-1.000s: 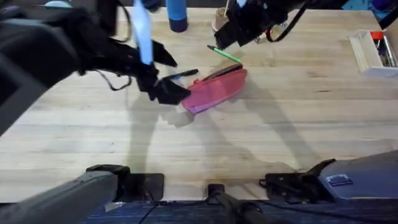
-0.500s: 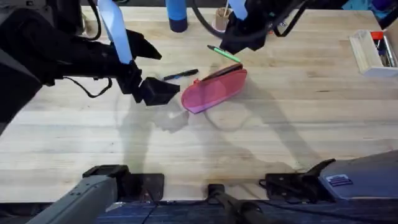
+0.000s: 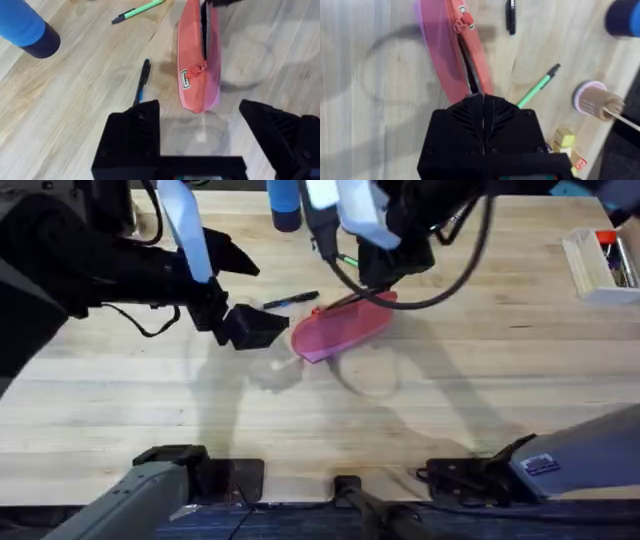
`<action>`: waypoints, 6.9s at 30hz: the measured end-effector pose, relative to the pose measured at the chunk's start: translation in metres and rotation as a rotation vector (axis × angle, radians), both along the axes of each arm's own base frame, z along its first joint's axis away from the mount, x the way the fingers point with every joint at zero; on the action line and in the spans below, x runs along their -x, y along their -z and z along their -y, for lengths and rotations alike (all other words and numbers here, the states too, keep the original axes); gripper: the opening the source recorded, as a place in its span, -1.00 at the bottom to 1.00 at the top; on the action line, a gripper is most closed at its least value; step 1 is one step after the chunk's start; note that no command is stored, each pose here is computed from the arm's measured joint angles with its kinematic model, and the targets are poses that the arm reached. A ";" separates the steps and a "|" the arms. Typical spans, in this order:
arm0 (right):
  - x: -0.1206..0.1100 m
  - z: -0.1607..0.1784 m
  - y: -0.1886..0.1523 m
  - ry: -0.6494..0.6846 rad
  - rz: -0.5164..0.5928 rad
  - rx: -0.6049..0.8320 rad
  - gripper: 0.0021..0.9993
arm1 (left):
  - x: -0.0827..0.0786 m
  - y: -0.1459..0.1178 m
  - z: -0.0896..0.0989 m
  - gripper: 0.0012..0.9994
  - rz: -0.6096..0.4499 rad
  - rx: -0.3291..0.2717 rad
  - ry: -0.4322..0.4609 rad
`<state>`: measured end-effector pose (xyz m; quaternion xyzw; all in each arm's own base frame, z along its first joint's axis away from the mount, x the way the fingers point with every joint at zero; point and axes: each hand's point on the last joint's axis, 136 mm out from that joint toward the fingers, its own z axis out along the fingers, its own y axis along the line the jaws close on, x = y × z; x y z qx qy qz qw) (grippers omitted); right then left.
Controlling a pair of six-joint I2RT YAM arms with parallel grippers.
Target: Unzip the bag, pick up the pens from the table one at a time and place them inside, then zip the bag closed.
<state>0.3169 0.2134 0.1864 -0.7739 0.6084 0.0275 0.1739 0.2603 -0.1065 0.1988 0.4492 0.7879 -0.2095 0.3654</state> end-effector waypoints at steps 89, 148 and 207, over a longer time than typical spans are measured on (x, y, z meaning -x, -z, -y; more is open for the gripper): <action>0.020 0.046 -0.078 0.357 0.058 -0.164 1.00 | -0.056 0.032 -0.016 0.98 -0.011 -0.224 -0.056; 0.017 0.044 -0.080 0.474 0.028 -0.208 1.00 | -0.100 0.163 -0.011 0.99 -0.243 -0.611 0.088; 0.092 0.084 -0.133 0.624 0.061 -0.292 1.00 | -0.118 0.085 0.042 -0.92 -0.448 -0.452 0.014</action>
